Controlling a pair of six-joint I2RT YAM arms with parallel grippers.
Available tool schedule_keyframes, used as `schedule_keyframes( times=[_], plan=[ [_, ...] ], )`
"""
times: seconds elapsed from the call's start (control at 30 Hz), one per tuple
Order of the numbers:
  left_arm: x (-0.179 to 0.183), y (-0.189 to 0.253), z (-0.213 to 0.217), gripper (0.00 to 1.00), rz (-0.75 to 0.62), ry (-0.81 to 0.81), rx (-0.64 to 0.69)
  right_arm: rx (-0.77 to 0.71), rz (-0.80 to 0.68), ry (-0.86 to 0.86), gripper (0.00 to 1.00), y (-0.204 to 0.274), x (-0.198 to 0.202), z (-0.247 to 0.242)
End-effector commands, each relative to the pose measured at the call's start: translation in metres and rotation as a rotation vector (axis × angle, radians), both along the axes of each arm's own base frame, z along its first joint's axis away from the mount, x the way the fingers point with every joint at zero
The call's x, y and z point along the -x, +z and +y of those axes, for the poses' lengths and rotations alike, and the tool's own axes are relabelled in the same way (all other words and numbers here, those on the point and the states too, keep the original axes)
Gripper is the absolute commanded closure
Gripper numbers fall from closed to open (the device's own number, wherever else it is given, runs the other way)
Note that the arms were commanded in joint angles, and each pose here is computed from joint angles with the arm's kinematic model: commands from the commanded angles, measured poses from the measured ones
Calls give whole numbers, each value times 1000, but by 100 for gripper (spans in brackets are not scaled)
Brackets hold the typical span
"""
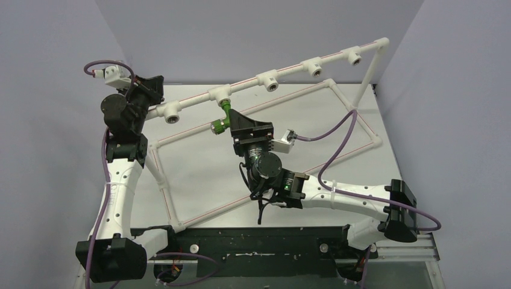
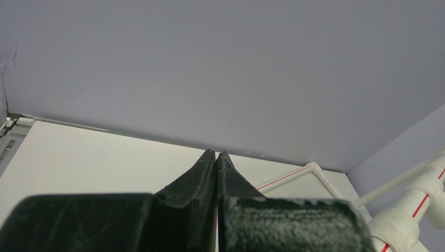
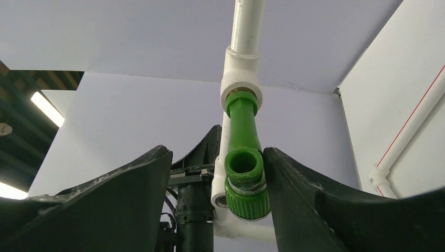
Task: Install the water faucets
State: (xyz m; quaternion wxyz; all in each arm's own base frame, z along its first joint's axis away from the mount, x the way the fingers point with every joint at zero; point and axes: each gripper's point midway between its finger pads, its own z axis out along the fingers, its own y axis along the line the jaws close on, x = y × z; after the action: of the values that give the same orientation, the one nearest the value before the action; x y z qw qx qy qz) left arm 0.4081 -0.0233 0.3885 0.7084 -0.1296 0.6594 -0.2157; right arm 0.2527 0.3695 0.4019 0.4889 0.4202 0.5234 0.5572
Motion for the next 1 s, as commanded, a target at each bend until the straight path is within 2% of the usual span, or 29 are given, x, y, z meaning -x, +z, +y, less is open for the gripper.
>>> schedule_keyframes(
  times=[0.0, 0.37, 0.53, 0.73, 0.97],
  plan=[
    [14, -170, 11, 100, 534, 33, 28, -159, -33, 10, 32, 42, 10, -19],
    [13, -172, 11, 100, 540, 36, 27, -36, -13, 52, 22, 22, 16, -21],
    [13, -173, 12, 100, 543, 39, 26, 75, -13, 55, 19, 15, 18, -28],
    [13, -174, 11, 100, 546, 35, 27, 272, -70, 71, 17, 19, 19, -41],
    [12, -176, 10, 100, 550, 30, 32, 604, -282, 131, 17, 38, 20, -55]
  ],
)
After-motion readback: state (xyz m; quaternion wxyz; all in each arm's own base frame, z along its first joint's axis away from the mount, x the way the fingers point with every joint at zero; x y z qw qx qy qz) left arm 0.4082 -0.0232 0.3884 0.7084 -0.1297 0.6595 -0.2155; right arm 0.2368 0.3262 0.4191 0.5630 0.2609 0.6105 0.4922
